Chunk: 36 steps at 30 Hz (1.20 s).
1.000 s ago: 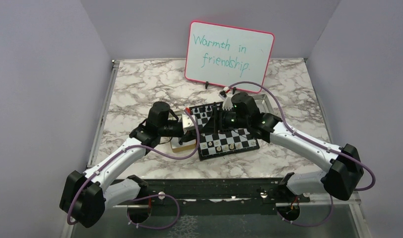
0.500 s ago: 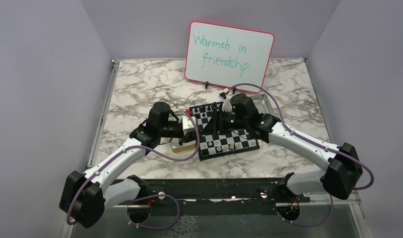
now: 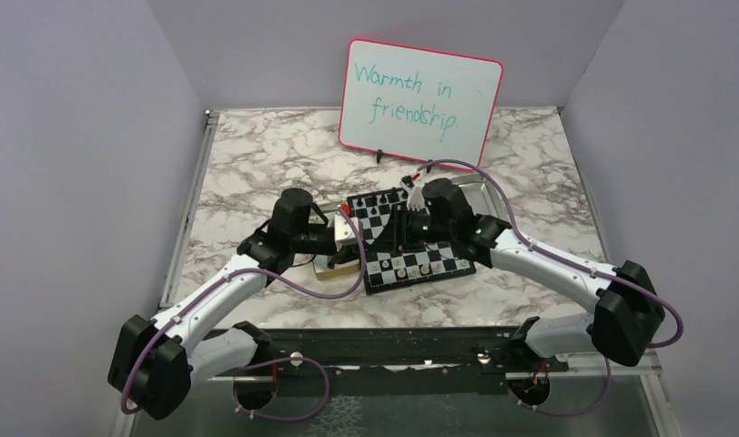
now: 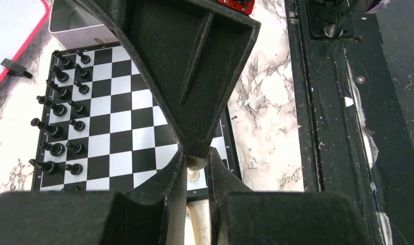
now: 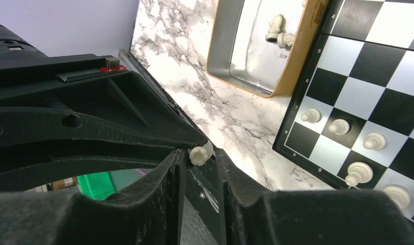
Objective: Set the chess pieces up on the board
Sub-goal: Place the chess piece on the chessboard.
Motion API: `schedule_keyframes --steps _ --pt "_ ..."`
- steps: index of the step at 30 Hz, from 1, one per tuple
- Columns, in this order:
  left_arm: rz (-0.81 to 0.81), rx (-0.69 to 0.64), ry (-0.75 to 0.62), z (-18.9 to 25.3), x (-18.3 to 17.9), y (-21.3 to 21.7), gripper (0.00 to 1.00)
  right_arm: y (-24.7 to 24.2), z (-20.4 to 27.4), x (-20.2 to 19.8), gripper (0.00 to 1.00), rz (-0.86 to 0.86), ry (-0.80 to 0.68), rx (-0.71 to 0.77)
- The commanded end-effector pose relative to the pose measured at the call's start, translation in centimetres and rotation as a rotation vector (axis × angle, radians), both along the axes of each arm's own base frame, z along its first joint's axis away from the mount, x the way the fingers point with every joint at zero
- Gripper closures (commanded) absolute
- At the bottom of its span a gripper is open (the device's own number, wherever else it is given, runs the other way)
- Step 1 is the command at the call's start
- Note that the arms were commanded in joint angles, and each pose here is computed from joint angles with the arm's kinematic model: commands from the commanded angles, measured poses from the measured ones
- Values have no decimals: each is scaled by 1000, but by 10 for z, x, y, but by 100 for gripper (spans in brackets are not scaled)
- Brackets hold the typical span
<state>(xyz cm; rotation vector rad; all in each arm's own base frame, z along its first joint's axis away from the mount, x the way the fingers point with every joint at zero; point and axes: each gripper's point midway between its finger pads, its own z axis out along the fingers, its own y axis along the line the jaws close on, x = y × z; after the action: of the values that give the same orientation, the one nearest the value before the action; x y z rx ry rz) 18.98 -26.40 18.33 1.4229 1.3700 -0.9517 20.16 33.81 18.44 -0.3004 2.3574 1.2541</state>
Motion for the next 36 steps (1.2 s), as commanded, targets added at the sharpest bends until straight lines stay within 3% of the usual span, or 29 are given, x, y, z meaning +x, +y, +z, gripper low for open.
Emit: schedule_keyframes --steps 1,5,9,12,14,16,17,18,22,26,33,36 --pt "-70 -44 -37 15 -11 -4 100 2 7 -1 73 22 -39 51" --pt "-69 -40 -25 13 -11 -4 100 0 10 0 85 35 -95 50" --pt "-38 -36 -7 16 -6 -4 96 -4 16 3 91 31 -175 58" --pt "1 -22 17 13 0 -4 63 -11 20 6 92 11 -231 53" --pt "27 -11 33 8 2 -2 50 -16 21 8 91 3 -269 44" --pt "50 -1 42 6 6 -1 44 -20 27 12 91 -15 -325 48" --pt "61 2 46 5 7 -1 19 -22 27 13 91 -22 -344 39" --pt "69 5 51 5 8 -1 3 -25 29 14 91 -28 -365 32" --pt "135 1 68 6 15 2 1 -34 31 19 91 -42 -435 -3" --pt "304 -6 87 2 35 11 1 -40 27 21 90 -14 -507 -53" --pt "801 12 77 -2 93 62 1 -41 20 22 89 27 -556 -166" --pt "1025 -30 165 2 115 89 1 -37 15 20 88 40 -571 -189"
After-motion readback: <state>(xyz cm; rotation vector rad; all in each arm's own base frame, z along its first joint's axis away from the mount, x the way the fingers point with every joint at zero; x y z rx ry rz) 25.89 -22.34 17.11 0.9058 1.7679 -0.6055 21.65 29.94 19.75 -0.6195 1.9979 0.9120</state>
